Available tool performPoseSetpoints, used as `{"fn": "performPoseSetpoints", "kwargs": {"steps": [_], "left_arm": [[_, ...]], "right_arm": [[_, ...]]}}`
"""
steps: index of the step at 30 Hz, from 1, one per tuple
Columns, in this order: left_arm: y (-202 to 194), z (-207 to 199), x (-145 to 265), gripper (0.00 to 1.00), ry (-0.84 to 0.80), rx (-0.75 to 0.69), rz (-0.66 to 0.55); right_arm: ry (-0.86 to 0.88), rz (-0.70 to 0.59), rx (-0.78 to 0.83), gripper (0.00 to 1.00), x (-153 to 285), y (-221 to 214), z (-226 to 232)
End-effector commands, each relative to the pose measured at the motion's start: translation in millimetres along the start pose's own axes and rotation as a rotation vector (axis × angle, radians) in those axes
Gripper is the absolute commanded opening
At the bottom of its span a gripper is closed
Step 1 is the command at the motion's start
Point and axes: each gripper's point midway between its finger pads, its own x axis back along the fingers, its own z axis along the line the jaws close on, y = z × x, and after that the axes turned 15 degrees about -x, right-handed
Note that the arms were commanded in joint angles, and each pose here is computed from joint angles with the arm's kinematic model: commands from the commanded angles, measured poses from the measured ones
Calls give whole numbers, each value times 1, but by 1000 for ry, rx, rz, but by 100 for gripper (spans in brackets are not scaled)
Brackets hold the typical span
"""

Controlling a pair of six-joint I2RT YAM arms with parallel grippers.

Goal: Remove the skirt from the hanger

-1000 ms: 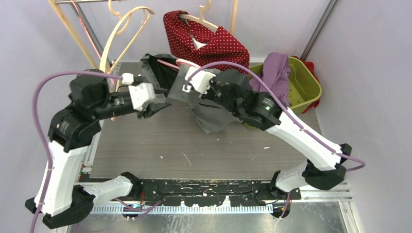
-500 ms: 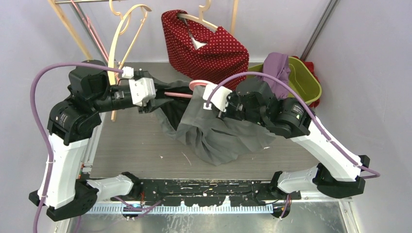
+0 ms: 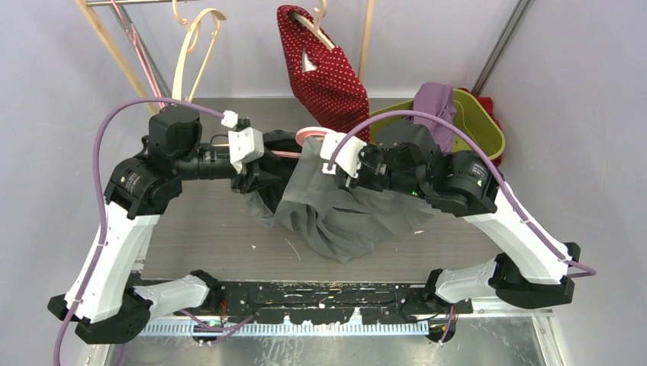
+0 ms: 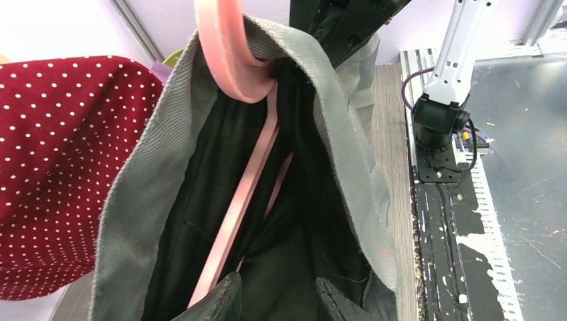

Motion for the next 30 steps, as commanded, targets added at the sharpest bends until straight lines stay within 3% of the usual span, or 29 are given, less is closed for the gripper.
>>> {"fn": "performPoseSetpoints", "kwargs": {"steps": [1,7,12,21,30], "left_arm": [[18,12,3,45,43,-46,-55],[33,21,7,46,68,-82,-85],[23,25,-3,50,63,-65,-66],[0,26,-24,75,30,-3,-38],[-9,8,-34,74,-28,57,-81]], "right_arm": [[-7,-117,-34,1,12,32,-4],[-2,-117,-36,1,12,32,-1],[5,-113,-31,1,13,33,2],[-3,-118,-12,1,17,37,1],[-22,-148,-11,1,24,45,-4]]}}
